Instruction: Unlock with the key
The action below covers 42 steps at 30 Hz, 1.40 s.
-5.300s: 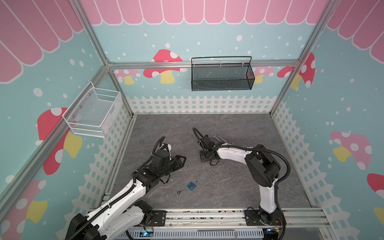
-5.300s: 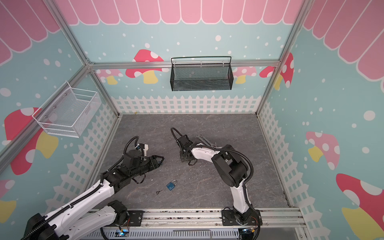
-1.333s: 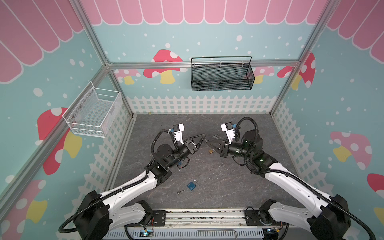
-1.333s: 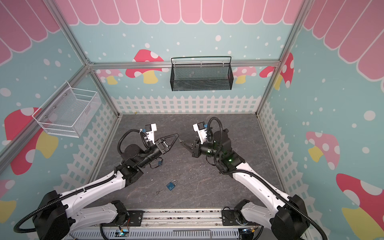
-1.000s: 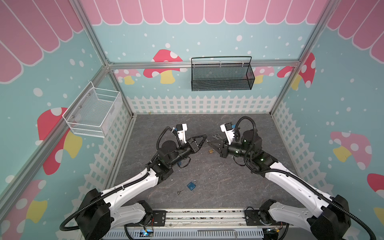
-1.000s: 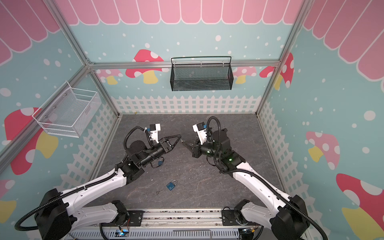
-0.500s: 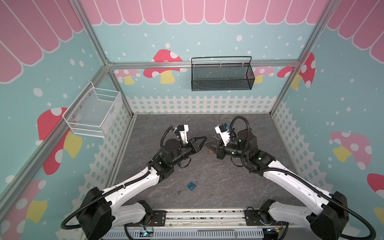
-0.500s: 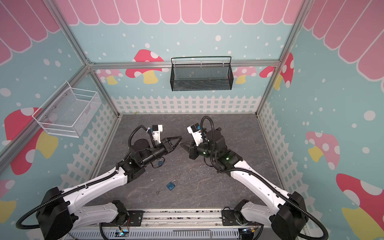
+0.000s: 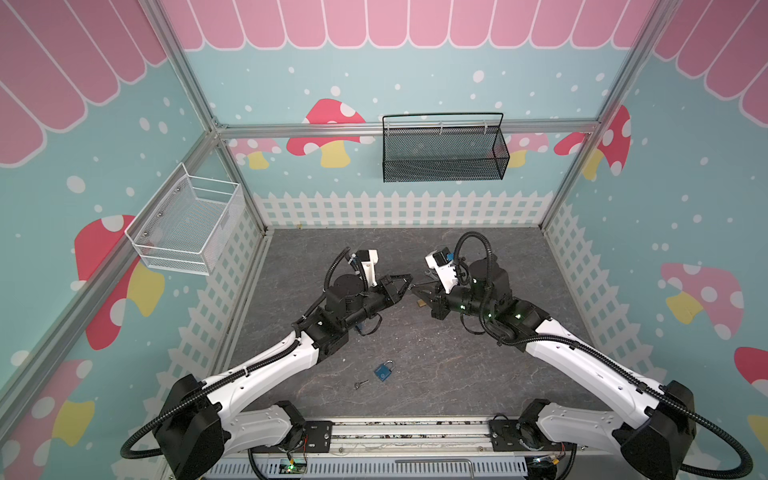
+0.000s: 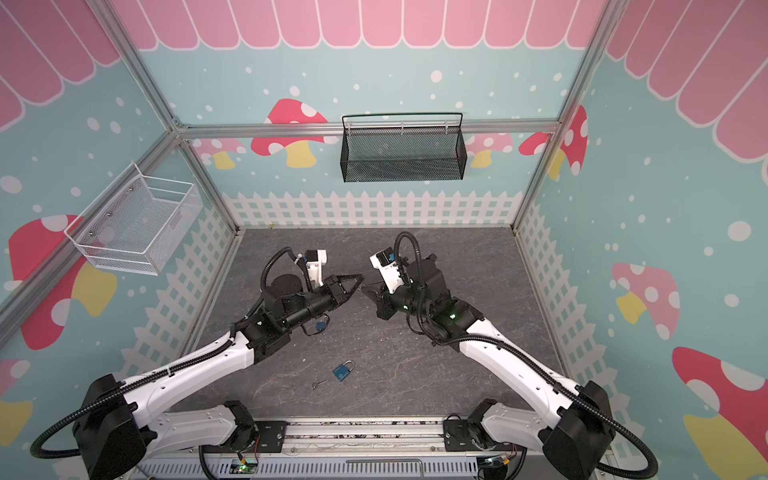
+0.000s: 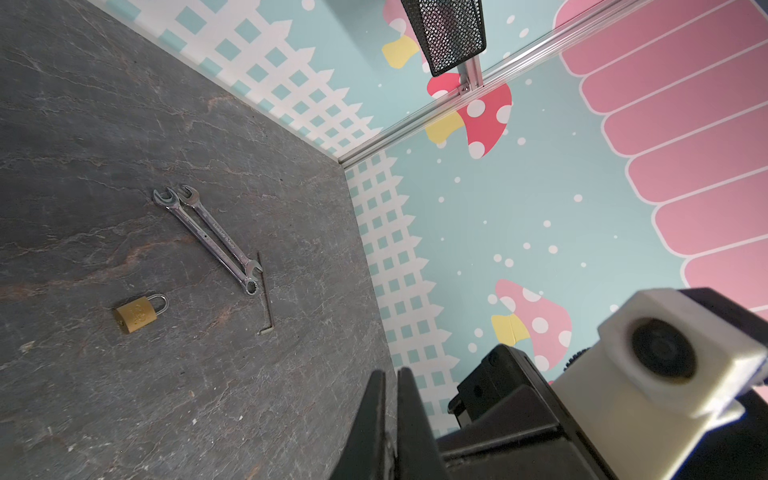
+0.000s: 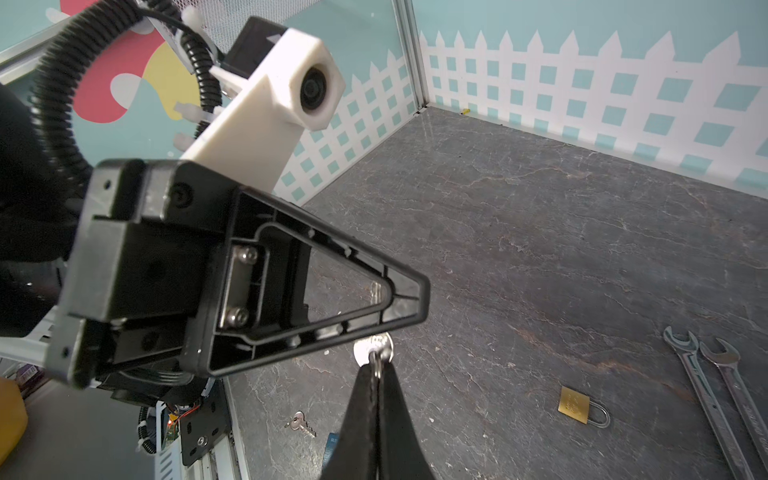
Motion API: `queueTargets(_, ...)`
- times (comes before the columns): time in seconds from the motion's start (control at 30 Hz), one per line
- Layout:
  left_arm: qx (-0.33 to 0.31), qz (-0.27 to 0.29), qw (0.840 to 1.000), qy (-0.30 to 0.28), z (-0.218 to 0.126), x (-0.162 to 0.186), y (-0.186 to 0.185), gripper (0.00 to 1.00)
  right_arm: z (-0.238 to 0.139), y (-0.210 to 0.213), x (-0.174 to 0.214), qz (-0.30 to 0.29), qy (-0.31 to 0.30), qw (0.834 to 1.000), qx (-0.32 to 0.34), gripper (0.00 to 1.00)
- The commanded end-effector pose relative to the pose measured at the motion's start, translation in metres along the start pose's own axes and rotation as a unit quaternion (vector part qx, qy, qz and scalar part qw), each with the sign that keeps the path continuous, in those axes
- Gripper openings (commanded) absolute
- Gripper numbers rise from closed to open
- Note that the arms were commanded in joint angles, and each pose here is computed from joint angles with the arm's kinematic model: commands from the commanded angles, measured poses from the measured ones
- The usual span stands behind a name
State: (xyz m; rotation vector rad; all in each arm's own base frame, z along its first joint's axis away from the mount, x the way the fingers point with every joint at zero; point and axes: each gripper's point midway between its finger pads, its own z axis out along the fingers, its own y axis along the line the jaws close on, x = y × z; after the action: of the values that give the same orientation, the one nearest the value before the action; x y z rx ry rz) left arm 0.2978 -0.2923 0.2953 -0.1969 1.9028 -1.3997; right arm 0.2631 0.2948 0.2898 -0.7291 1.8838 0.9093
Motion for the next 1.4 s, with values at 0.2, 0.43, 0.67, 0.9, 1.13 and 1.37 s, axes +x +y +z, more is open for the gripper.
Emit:
queueTargets(0.2, 0.032, 0.008, 0.999, -0.014, -0.002, -0.007, -0.016, 0.00, -0.010, 0.007, -0.015, -0.030, -0.017, 0.999, 0.002, 0.00)
queueTargets(0.43, 0.076, 0.034, 0.996, -0.025, -0.003, -0.010, -0.032, 0.00, -0.019, 0.013, -0.023, -0.022, -0.034, 0.999, -0.004, 0.09)
queueTargets(0.67, 0.147, 0.059, 0.986, -0.042, -0.007, -0.013, -0.055, 0.00, -0.036, 0.028, -0.038, 0.017, -0.058, 0.997, -0.047, 0.33)
queueTargets(0.9, 0.190, 0.059, 0.979, -0.040, -0.004, -0.011, -0.067, 0.00, -0.051, 0.035, -0.050, 0.098, -0.079, 0.982, -0.138, 0.38)
queueTargets(1.13, 0.200, 0.054, 0.978, -0.038, -0.001, -0.011, -0.070, 0.00, -0.052, 0.030, -0.051, 0.148, -0.084, 0.971, -0.169, 0.38)
queueTargets(1.37, 0.207, 0.057, 0.976, -0.040, -0.004, -0.011, -0.076, 0.00, -0.053, 0.025, -0.053, 0.181, -0.095, 0.959, -0.198, 0.36)
